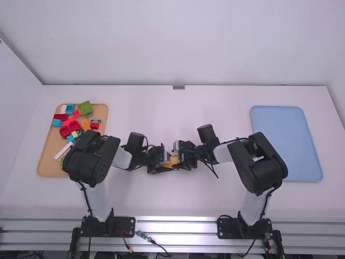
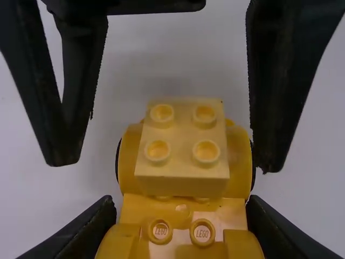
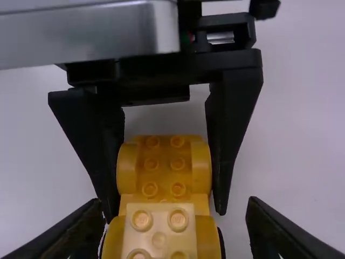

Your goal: Assemble lego blocks to make yellow taxi

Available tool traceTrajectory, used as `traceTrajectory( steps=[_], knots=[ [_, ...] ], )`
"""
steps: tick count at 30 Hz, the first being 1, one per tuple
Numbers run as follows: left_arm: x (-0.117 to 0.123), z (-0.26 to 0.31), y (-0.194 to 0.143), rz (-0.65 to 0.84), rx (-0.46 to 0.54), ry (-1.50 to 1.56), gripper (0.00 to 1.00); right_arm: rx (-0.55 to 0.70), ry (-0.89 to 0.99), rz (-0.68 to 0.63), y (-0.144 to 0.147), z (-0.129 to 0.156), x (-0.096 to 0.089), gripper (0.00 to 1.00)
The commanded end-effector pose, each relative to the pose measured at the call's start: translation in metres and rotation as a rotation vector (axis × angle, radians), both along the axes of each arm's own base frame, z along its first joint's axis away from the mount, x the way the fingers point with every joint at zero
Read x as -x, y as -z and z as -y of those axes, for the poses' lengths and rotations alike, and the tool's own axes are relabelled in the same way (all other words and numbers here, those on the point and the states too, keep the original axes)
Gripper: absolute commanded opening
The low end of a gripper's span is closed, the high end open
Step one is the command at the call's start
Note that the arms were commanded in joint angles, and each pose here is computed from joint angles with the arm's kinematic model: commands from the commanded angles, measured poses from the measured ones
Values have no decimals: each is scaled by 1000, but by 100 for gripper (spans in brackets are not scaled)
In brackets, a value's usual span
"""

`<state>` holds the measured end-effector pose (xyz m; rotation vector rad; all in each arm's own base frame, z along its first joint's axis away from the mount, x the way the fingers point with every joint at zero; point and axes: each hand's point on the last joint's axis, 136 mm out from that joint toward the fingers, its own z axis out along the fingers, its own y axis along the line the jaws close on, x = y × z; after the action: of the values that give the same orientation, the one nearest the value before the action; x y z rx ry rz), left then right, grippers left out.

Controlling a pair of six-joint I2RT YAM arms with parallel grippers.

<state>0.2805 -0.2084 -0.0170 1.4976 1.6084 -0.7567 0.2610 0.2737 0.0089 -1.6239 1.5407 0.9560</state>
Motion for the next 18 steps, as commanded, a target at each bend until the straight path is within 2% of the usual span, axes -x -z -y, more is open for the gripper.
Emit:
traceTrajectory(
  steps=[1,4,5,6,9,10,11,18],
  knots=[
    [4,-6,15,-38,-59,-22,38,-39,-14,0,-11,-2,-1,68],
    [3,-6,15,-46,-61,-23,38,-51,-7,15,-21,0,-4,64],
    [3,-6,15,-45,-60,-23,38,-50,-3,14,-23,1,-4,54],
    [3,-6,15,-44,-60,-23,38,-50,-2,14,-24,2,-5,50],
    [4,-6,15,-44,-60,-23,38,-51,14,15,-25,6,-9,10],
    [4,-6,15,-43,-59,-23,38,-50,15,13,-25,7,-9,4],
    [4,-6,15,-41,-59,-24,38,-50,15,13,-24,6,-9,0],
    [5,-7,14,-10,-48,-28,38,-30,14,-8,-10,8,-7,0]
  ],
)
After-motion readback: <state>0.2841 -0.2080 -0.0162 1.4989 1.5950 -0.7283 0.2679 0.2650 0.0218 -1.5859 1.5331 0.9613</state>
